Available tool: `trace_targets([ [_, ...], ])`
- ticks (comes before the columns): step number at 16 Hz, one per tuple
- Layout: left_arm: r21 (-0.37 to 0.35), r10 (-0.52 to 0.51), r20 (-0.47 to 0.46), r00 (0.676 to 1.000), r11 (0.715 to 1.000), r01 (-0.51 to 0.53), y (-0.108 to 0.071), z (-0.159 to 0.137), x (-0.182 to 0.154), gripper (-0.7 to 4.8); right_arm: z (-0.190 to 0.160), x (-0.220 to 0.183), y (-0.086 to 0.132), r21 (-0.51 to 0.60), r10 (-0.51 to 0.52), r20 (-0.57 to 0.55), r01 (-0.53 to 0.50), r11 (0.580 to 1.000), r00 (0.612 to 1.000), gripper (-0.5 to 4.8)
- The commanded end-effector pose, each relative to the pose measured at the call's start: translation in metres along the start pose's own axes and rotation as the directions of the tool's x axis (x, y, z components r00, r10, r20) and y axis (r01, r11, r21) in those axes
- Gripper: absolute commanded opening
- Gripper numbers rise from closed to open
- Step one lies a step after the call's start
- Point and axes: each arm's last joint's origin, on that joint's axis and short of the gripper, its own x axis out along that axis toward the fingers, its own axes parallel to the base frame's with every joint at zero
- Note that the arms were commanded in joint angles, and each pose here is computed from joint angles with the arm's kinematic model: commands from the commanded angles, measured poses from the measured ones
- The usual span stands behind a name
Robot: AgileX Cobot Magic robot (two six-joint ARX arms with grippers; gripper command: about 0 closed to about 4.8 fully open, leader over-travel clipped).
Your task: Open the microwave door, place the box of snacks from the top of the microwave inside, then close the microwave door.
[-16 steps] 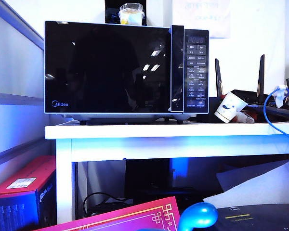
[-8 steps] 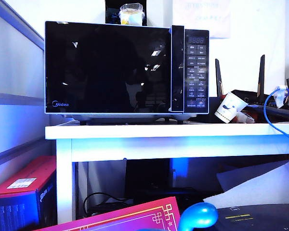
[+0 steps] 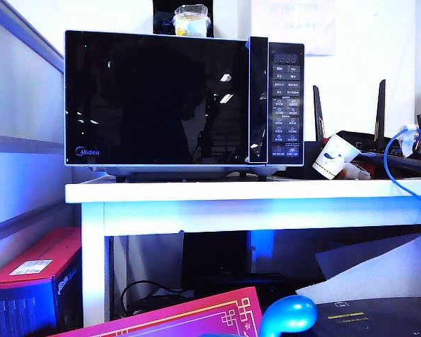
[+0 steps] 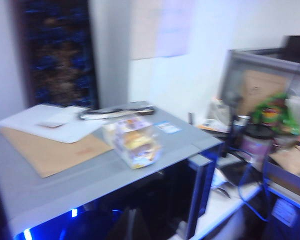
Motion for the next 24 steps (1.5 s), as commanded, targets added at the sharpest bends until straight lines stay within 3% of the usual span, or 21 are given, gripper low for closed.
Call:
trace_targets([
  [1,0.006,-0.016,0.009,1.000,1.000,0.016,-0.001,0.002,-0.001,-0.05,0.000,0.031,0.011,-0.002,0.150,-0.015,-0.150,0.989,0.989,-0.02],
  [2,0.007,-0.016,0.008,1.000,1.000,0.016,-0.001,0.002,-0.001,-0.05,-0.003,0.045,0.016,-0.001,0.214,0.009,-0.214,0.977,0.977,-0.02],
  [4,0.010,-0.016,0.007,1.000,1.000,0.016,-0.001,0.002,-0.001,-0.05,-0.013,0.069,0.020,-0.001,0.194,0.030,-0.194,0.981,0.981,-0.01],
  [7,0.012,-0.022,0.006,1.000,1.000,0.022,-0.001,0.002,-0.001,-0.05,-0.049,0.118,0.023,0.000,0.020,0.015,-0.020,1.000,1.000,0.22],
  [8,0.013,-0.024,0.008,1.000,1.000,0.024,-0.002,0.002,-0.002,-0.05,-0.056,0.126,0.024,-0.001,0.007,0.008,-0.007,1.000,1.000,0.79],
  [9,0.013,-0.024,0.009,1.000,1.000,0.024,-0.002,0.002,-0.002,-0.05,-0.070,0.139,0.026,-0.003,0.004,0.001,-0.004,1.000,1.000,2.66],
  [10,0.013,-0.024,0.009,1.000,1.000,0.024,-0.002,0.002,-0.002,-0.05,-0.082,0.150,0.028,-0.002,0.003,0.003,-0.003,1.000,1.000,3.99],
  [12,0.013,-0.025,0.008,1.000,1.000,0.025,-0.002,0.002,-0.001,-0.05,-0.099,0.166,0.031,0.003,0.001,0.026,-0.001,1.000,1.000,4.00],
  [15,0.015,-0.059,0.008,0.998,0.998,0.059,-0.003,0.003,-0.002,-0.05,-0.125,0.187,0.030,0.030,-0.109,0.105,0.106,0.994,0.988,3.99],
  [17,0.031,-0.086,0.006,0.996,0.996,0.085,-0.003,0.002,-0.002,-0.05,-0.141,0.207,0.034,-0.002,-0.111,0.087,0.111,0.994,0.990,3.99],
  [24,0.064,-0.100,0.006,0.995,0.993,0.100,-0.004,0.002,-0.002,-0.05,-0.148,0.256,0.028,0.001,-0.182,0.105,0.183,0.983,0.978,3.99],
])
